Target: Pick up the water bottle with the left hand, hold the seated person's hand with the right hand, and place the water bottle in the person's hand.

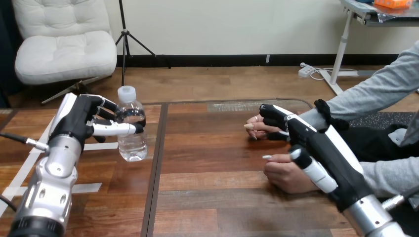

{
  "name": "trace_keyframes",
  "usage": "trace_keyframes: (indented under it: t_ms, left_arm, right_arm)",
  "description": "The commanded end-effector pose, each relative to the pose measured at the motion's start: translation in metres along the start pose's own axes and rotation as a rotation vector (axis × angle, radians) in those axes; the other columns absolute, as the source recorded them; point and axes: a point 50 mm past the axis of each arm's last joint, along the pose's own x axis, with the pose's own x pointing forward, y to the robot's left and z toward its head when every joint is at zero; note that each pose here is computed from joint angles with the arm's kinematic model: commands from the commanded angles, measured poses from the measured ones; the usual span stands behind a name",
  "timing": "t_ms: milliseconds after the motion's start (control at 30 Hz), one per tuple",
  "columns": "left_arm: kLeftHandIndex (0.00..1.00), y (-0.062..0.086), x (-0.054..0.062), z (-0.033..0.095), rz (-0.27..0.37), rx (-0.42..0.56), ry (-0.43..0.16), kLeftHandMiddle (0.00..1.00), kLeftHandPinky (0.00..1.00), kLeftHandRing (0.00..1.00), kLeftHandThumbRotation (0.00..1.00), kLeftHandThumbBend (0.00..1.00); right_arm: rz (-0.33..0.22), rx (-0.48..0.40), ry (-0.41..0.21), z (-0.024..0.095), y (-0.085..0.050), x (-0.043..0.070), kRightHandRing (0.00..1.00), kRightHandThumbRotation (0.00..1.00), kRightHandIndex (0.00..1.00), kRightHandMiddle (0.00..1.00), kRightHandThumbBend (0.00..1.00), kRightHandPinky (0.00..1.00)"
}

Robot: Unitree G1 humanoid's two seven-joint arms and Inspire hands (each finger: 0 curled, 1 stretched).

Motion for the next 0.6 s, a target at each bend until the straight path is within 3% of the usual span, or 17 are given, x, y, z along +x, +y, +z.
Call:
trace_keyframes:
  t_ms: [0,300,567]
  left_arm:
    - [0.45,0.026,-0.002,0.041,0.078,-0.016,-0.157,0.43,0.29,0.37,0.0,0.66]
    - [0.45,0.026,-0.007,0.041,0.071,-0.03,-0.148,0.44,0.31,0.38,0.0,0.66]
    - [0.45,0.026,-0.01,0.043,0.059,-0.029,-0.157,0.46,0.33,0.4,0.0,0.65]
  right_arm:
    - [-0.042,-0.151,-0.102,0.015,-0.025,0.025,0.88,1.0,0.88,0.88,1.0,0.81]
    - [-0.016,-0.303,-0.09,0.015,-0.036,0.035,0.84,0.96,0.87,0.87,1.0,0.76]
    - [0.003,-0.389,-0.078,0.012,-0.043,0.043,0.84,0.9,0.86,0.87,1.0,0.75]
